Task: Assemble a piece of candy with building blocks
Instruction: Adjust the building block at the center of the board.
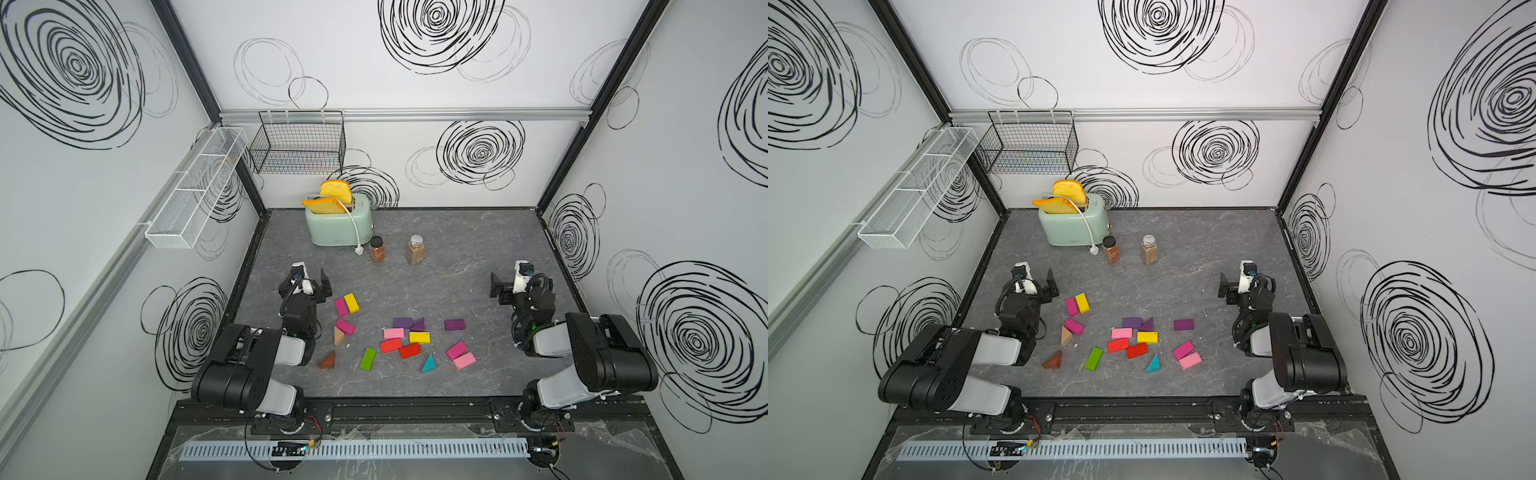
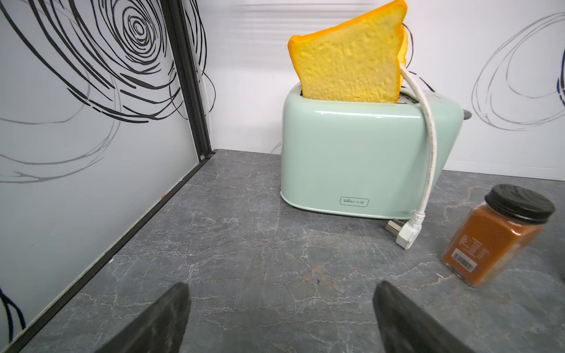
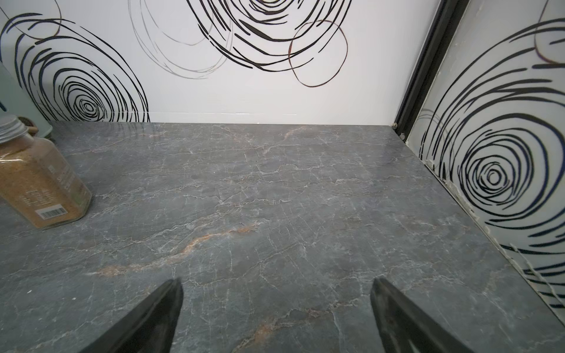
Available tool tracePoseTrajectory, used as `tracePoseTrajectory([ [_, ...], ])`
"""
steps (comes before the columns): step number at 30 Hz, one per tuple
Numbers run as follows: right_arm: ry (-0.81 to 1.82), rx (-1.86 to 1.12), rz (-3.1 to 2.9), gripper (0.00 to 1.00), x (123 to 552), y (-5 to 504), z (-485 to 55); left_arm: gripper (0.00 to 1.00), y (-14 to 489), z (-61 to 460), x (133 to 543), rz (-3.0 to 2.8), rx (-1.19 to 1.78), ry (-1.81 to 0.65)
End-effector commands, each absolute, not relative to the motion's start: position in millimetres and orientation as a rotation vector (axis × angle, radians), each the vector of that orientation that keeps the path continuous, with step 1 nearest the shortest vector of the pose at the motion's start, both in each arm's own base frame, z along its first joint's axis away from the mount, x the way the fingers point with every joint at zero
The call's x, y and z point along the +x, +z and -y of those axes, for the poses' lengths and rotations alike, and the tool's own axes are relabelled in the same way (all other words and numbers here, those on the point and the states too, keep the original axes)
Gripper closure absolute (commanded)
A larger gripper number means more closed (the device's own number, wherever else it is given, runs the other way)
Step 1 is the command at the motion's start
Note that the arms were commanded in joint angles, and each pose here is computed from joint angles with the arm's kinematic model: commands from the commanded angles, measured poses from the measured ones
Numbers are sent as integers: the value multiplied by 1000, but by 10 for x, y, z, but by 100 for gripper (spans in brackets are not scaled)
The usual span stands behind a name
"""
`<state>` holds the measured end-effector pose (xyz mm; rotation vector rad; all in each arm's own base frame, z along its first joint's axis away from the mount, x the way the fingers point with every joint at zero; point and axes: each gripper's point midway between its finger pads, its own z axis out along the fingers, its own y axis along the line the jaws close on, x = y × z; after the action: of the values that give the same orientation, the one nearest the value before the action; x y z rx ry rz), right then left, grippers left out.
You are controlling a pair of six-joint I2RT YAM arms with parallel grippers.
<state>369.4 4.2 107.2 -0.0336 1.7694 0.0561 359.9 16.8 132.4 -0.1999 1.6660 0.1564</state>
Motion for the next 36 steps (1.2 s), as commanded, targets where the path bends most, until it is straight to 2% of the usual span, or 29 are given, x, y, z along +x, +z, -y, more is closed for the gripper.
tracePoseTrajectory([
  [1,55,-50,-1720,1,3735,1216,-59,2,1500,-177,3612,-1598,-199,150],
  [26,60,-49,-1718,1,3733,1220,-51,2,1532,-168,3631,-1594,-188,127],
  [28,4,26,-1713,1,3737,1256,65,2,1599,-114,3724,-1645,-166,179],
  [31,-39,161,-1736,1,3723,1373,272,2,1741,-456,3793,-1741,-465,327],
  [36,-48,155,-1887,1,3800,1514,81,2,1975,-540,3713,-1808,-687,222],
])
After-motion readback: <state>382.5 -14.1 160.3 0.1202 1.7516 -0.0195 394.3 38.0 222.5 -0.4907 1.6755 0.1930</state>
